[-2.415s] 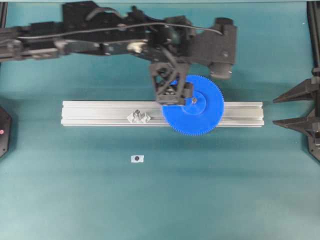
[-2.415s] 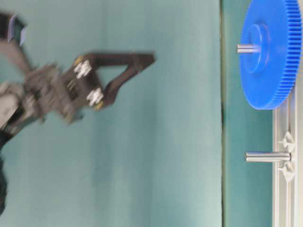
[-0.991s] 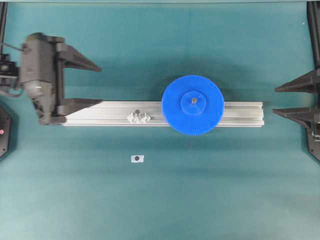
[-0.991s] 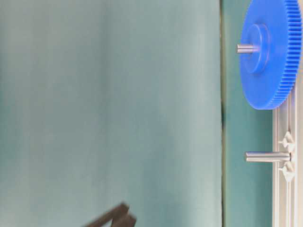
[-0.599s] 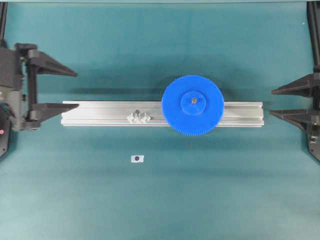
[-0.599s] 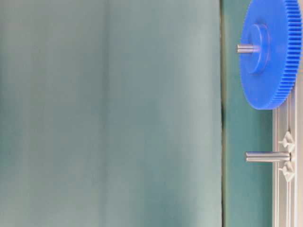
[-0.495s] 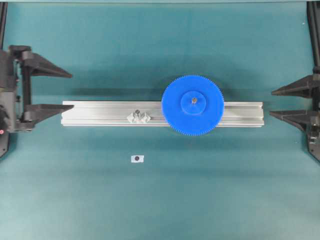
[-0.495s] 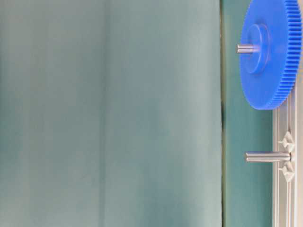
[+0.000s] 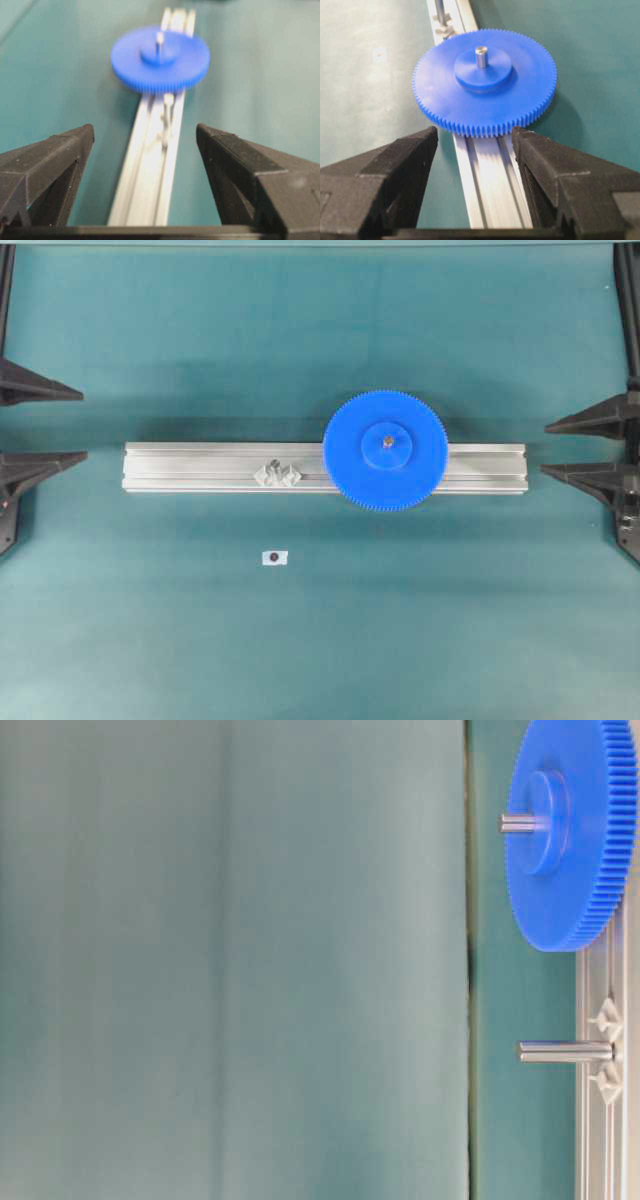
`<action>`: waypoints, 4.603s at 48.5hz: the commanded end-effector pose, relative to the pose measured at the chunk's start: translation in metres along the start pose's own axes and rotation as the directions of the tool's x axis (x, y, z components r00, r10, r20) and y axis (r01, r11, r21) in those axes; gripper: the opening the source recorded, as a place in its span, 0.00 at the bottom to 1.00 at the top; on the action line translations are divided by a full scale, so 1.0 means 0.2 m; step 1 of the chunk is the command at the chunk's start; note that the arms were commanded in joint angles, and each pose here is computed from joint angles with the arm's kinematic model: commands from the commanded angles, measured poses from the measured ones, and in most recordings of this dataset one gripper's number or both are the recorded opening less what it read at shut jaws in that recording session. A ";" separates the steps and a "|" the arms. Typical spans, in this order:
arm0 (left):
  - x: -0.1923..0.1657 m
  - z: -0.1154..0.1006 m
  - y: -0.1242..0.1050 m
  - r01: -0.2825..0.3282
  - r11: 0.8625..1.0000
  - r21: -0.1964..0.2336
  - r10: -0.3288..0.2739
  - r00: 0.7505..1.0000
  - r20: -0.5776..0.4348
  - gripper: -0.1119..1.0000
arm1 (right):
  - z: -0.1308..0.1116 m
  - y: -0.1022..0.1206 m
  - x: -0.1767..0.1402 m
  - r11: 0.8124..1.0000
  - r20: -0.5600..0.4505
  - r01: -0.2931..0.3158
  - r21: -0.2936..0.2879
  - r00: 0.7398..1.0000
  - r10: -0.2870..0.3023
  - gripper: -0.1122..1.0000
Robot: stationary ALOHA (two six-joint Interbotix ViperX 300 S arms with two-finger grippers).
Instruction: Insert the large gear onto the shaft.
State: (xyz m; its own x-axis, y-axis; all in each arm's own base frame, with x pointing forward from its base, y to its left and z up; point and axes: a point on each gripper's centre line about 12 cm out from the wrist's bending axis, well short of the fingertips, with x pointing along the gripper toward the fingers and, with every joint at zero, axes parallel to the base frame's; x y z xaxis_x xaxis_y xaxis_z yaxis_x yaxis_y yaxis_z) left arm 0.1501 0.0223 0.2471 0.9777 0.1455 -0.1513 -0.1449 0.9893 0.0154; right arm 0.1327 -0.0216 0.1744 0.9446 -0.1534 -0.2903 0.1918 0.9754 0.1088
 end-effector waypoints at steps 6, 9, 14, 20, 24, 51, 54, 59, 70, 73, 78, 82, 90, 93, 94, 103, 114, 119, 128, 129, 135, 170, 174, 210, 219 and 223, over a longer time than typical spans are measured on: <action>0.02 -0.07 0.00 0.002 1.000 0.006 -0.002 0.999 -0.034 0.89 | -0.02 0.00 0.00 1.000 0.020 0.001 0.009 1.000 -0.001 0.72; 0.01 -0.11 0.00 0.003 1.000 0.006 -0.003 0.999 -0.040 0.89 | -0.03 -0.01 0.00 1.000 0.020 0.001 0.009 1.000 -0.001 0.72; 0.00 -0.16 0.00 0.003 1.000 -0.007 -0.003 1.000 -0.014 0.89 | -0.04 -0.01 0.01 1.000 0.025 0.001 0.009 1.000 -0.001 0.72; -0.02 -0.18 0.00 0.003 1.000 -0.009 -0.003 1.000 0.022 0.89 | -0.06 -0.01 0.01 1.000 0.029 0.001 0.009 1.000 -0.001 0.72; -0.02 -0.20 -0.01 0.004 1.000 -0.009 -0.003 1.000 0.008 0.89 | -0.07 -0.01 0.01 1.000 0.031 0.001 0.007 1.000 -0.001 0.72; -0.03 -0.44 -0.01 0.005 1.000 -0.012 -0.006 0.998 -0.055 0.89 | -0.15 -0.02 0.01 1.000 0.060 -0.002 0.007 0.998 0.001 0.72; -0.03 -0.45 -0.01 0.006 1.000 -0.015 -0.006 0.999 -0.049 0.89 | -0.15 -0.02 0.01 1.000 0.060 -0.002 0.007 0.998 0.001 0.72; -0.03 -0.47 -0.01 0.006 1.000 -0.018 -0.007 0.999 -0.040 0.89 | -0.15 -0.02 0.01 1.000 0.062 -0.002 0.007 0.998 0.002 0.72; -0.03 -0.46 -0.01 0.006 1.000 -0.018 -0.007 0.999 -0.038 0.89 | -0.15 -0.02 0.01 1.000 0.062 -0.002 0.007 0.998 0.002 0.72; -0.03 -0.46 -0.01 0.006 1.000 -0.018 -0.007 0.999 -0.038 0.89 | -0.15 -0.02 0.01 1.000 0.062 -0.002 0.007 0.998 0.002 0.72; -0.03 -0.46 -0.01 0.006 1.000 -0.018 -0.007 0.999 -0.038 0.89 | -0.15 -0.02 0.01 1.000 0.060 -0.002 0.007 0.998 0.001 0.72; -0.03 -0.47 -0.01 0.006 1.000 -0.018 -0.007 0.999 -0.040 0.89 | -0.15 -0.02 0.01 1.000 0.060 -0.002 0.007 0.998 0.001 0.72; -0.03 -0.46 -0.01 0.006 1.000 -0.018 -0.007 0.999 -0.038 0.89 | -0.15 -0.02 0.01 1.000 0.062 -0.002 0.007 0.998 0.002 0.72; -0.03 -0.46 -0.01 0.006 1.000 -0.018 -0.007 0.999 -0.038 0.89 | -0.15 -0.02 0.01 1.000 0.062 -0.002 0.007 0.998 0.002 0.72; -0.03 -0.46 -0.01 0.006 1.000 -0.018 -0.007 0.999 -0.038 0.89 | -0.15 -0.02 0.01 1.000 0.062 -0.002 0.007 0.998 0.002 0.72; -0.03 -0.46 -0.01 0.006 1.000 -0.018 -0.007 0.999 -0.038 0.89 | -0.15 -0.02 0.01 1.000 0.060 -0.002 0.007 0.998 0.001 0.72; -0.03 -0.46 -0.01 0.006 1.000 -0.018 -0.007 0.999 -0.038 0.89 | -0.15 -0.02 0.01 1.000 0.062 -0.002 0.007 0.998 0.002 0.72; -0.03 -0.46 -0.01 0.006 1.000 -0.018 -0.007 0.999 -0.038 0.89 | -0.15 -0.02 0.01 1.000 0.062 -0.002 0.007 0.998 0.002 0.72; -0.03 -0.46 -0.01 0.006 1.000 -0.018 -0.007 0.999 -0.038 0.89 | -0.15 -0.02 0.01 1.000 0.060 -0.002 0.008 0.998 0.001 0.72; -0.03 -0.46 -0.01 0.006 1.000 -0.018 -0.007 0.999 -0.037 0.89 | -0.15 -0.02 0.01 1.000 0.060 -0.002 0.007 0.998 0.001 0.72; -0.03 -0.46 -0.01 0.006 1.000 -0.018 -0.007 0.999 -0.038 0.89 | -0.15 -0.02 0.01 1.000 0.062 -0.002 0.007 0.998 0.002 0.72; -0.03 -0.46 -0.01 0.006 1.000 -0.018 -0.007 0.999 -0.038 0.89 | -0.15 -0.02 0.01 1.000 0.062 -0.002 0.007 0.998 0.002 0.72; -0.03 -0.46 -0.01 0.006 1.000 -0.018 -0.007 0.999 -0.038 0.89 | -0.15 -0.02 0.01 1.000 0.060 -0.002 0.007 0.998 0.001 0.72; -0.03 -0.46 -0.01 0.006 1.000 -0.018 -0.007 0.999 -0.038 0.89 | -0.15 -0.02 0.01 1.000 0.060 -0.002 0.007 0.998 0.001 0.72; -0.03 -0.46 -0.01 0.006 1.000 -0.018 -0.007 0.999 -0.038 0.89 | -0.15 -0.02 0.01 1.000 0.062 -0.002 0.007 0.998 0.002 0.72; -0.03 -0.46 -0.01 0.006 1.000 -0.018 -0.007 0.999 -0.038 0.89 | -0.15 -0.02 0.01 1.000 0.062 -0.002 0.007 0.998 0.002 0.72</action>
State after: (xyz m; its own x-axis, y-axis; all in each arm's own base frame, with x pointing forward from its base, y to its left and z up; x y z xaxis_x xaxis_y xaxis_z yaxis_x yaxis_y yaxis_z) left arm 0.1281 0.0186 0.1517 0.9695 0.1402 -0.2011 -0.1450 0.9894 -0.0095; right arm 0.1249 -0.0206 0.1437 0.9549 -0.1573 -0.2519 0.1896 0.9757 0.1095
